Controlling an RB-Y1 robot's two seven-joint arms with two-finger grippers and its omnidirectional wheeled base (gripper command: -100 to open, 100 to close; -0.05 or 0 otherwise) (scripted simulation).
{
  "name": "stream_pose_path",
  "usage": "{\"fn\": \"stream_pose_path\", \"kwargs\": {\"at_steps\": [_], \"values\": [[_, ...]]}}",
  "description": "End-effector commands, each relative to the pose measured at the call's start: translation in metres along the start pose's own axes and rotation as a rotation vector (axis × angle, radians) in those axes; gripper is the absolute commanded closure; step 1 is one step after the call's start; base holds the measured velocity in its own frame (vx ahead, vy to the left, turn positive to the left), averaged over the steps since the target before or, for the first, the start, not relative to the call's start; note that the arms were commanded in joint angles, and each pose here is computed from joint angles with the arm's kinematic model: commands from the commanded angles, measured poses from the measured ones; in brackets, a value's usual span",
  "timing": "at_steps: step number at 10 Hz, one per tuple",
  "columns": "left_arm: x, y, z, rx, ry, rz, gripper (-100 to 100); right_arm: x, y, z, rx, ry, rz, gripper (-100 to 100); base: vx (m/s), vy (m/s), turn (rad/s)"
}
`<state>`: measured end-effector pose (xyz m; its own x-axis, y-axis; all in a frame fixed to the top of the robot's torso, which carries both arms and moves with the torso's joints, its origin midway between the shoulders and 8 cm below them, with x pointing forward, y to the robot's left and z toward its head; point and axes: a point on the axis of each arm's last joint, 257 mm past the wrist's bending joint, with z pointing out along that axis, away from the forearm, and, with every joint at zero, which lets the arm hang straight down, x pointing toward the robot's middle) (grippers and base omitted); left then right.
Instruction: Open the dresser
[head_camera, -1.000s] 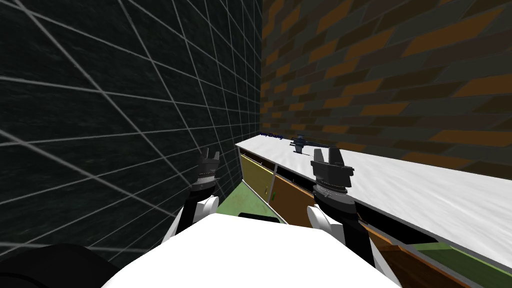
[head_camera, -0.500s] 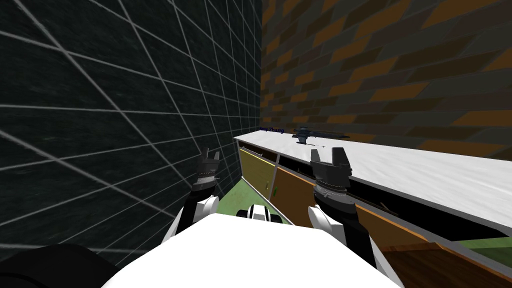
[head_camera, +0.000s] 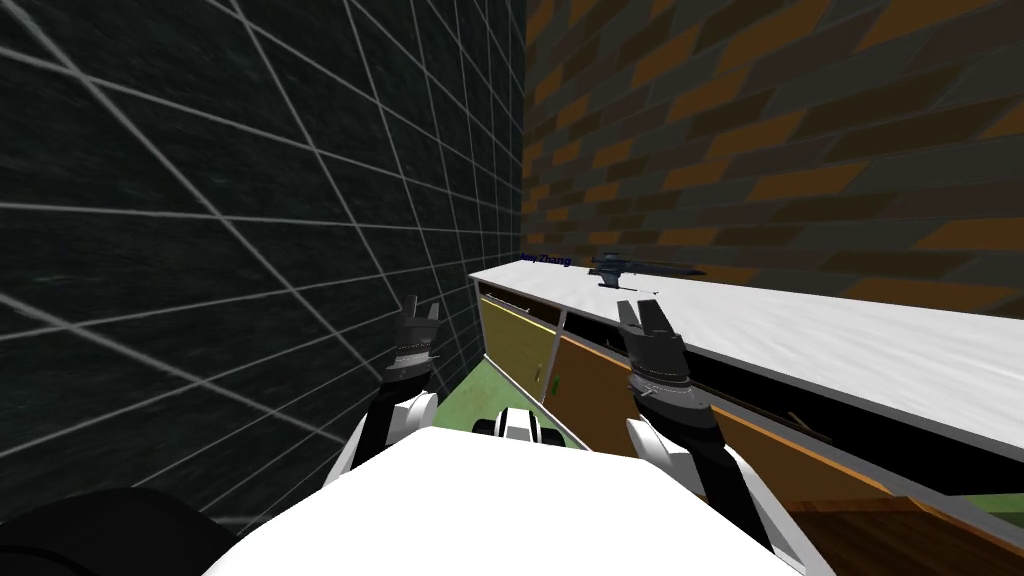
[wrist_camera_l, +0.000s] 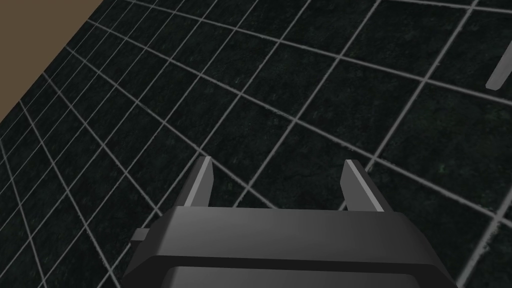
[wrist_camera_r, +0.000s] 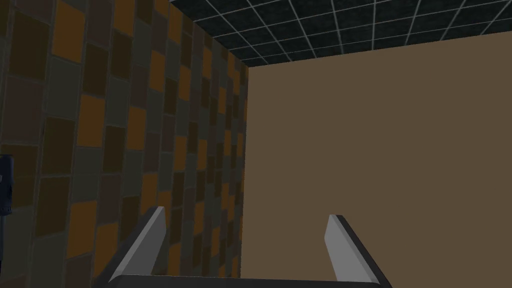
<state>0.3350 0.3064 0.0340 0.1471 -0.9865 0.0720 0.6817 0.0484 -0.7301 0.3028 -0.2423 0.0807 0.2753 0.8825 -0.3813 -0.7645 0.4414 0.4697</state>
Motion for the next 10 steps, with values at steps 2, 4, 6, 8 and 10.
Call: {"fn": "stream_pose_path", "kwargs": {"at_steps": [2,4,6,8,10], "values": [[0.0,0.0,0.0,0.0,0.0,0.0,0,0.015,-0.003,-0.006,-0.023,0.131,-0.2,-100,0.04,0.092,-0.029],[0.0,0.0,0.0,0.0,0.0,0.0,0,0.024,-0.005,-0.011,-0.048,0.212,-0.326,-100,0.039,0.091,-0.035],[0.0,0.0,0.0,0.0,0.0,0.0,0,0.034,-0.008,-0.018,-0.082,0.297,-0.46,-100,0.055,0.1,-0.034],[0.0,0.0,0.0,0.0,0.0,0.0,0,0.043,-0.013,-0.026,-0.124,0.384,-0.591,-100,0.056,0.113,-0.04],[0.0,0.0,0.0,0.0,0.0,0.0,0,0.048,-0.016,-0.031,-0.151,0.433,-0.671,-100,0.033,0.094,-0.027]]}}
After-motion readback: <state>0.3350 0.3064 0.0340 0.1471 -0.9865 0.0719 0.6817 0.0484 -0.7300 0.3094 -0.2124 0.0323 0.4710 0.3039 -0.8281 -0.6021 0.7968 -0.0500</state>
